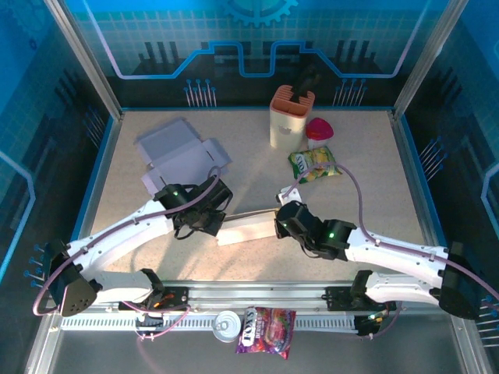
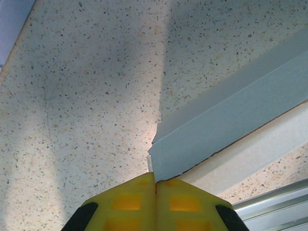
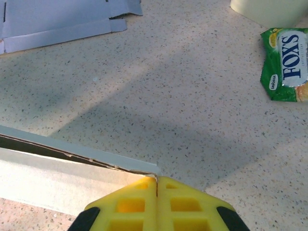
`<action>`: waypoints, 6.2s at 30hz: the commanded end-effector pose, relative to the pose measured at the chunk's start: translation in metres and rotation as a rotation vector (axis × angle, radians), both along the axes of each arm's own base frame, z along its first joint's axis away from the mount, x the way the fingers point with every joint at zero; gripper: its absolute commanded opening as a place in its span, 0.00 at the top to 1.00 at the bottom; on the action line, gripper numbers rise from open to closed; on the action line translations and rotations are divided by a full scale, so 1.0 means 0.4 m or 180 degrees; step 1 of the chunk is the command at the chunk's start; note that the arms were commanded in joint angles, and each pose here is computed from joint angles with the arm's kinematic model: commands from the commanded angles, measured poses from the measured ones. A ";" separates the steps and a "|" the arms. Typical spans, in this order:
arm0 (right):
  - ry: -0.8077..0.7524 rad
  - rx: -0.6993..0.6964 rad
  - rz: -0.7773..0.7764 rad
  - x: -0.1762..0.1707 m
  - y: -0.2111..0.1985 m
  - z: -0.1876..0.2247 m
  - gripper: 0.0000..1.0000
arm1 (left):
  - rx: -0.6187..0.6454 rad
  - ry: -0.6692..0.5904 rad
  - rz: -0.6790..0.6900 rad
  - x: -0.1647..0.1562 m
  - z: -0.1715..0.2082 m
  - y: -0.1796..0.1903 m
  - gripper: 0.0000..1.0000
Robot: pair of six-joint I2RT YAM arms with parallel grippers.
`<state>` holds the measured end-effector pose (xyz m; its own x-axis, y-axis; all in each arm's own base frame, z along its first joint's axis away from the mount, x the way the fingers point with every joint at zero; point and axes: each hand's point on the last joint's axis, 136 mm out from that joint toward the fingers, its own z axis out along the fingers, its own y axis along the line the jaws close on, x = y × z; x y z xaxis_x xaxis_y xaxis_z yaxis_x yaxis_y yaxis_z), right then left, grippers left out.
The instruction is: Fold the paper box
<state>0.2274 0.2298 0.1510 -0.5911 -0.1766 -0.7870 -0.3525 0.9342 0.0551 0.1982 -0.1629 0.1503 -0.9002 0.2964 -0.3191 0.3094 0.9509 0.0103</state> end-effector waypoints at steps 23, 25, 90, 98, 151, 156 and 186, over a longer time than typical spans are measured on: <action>0.0013 -0.0104 -0.0318 -0.009 0.012 -0.018 1.00 | -0.0760 0.0397 0.0509 0.002 0.028 -0.055 1.00; 0.0013 -0.0097 -0.0338 -0.008 0.012 -0.020 1.00 | -0.0824 0.0428 0.0533 0.003 0.030 -0.061 1.00; -0.0012 -0.0222 -0.0505 -0.001 0.035 -0.041 1.00 | -0.0855 0.0470 0.0653 -0.028 -0.034 -0.048 1.00; 0.0105 -0.0221 -0.0529 0.000 0.029 -0.040 1.00 | -0.0706 0.0306 0.0606 -0.029 -0.052 -0.057 1.00; 0.0944 0.2231 -0.1605 -0.093 -0.094 0.013 0.42 | -0.0352 -0.0282 0.0782 -0.045 -0.060 -0.066 1.00; 0.1319 0.3002 -0.1913 -0.099 -0.055 0.001 0.32 | -0.0355 -0.0306 0.0776 -0.045 -0.057 -0.069 1.00; 0.1742 0.3732 -0.2645 -0.039 -0.044 -0.048 0.49 | -0.0351 -0.0399 0.0672 -0.042 -0.043 -0.094 1.00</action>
<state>0.2103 0.2183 0.1393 -0.4882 0.8688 0.0828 0.5180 0.2121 0.8287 0.1927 -0.2009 0.1428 -0.8609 0.0408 -0.5071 0.1007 0.9907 -0.0912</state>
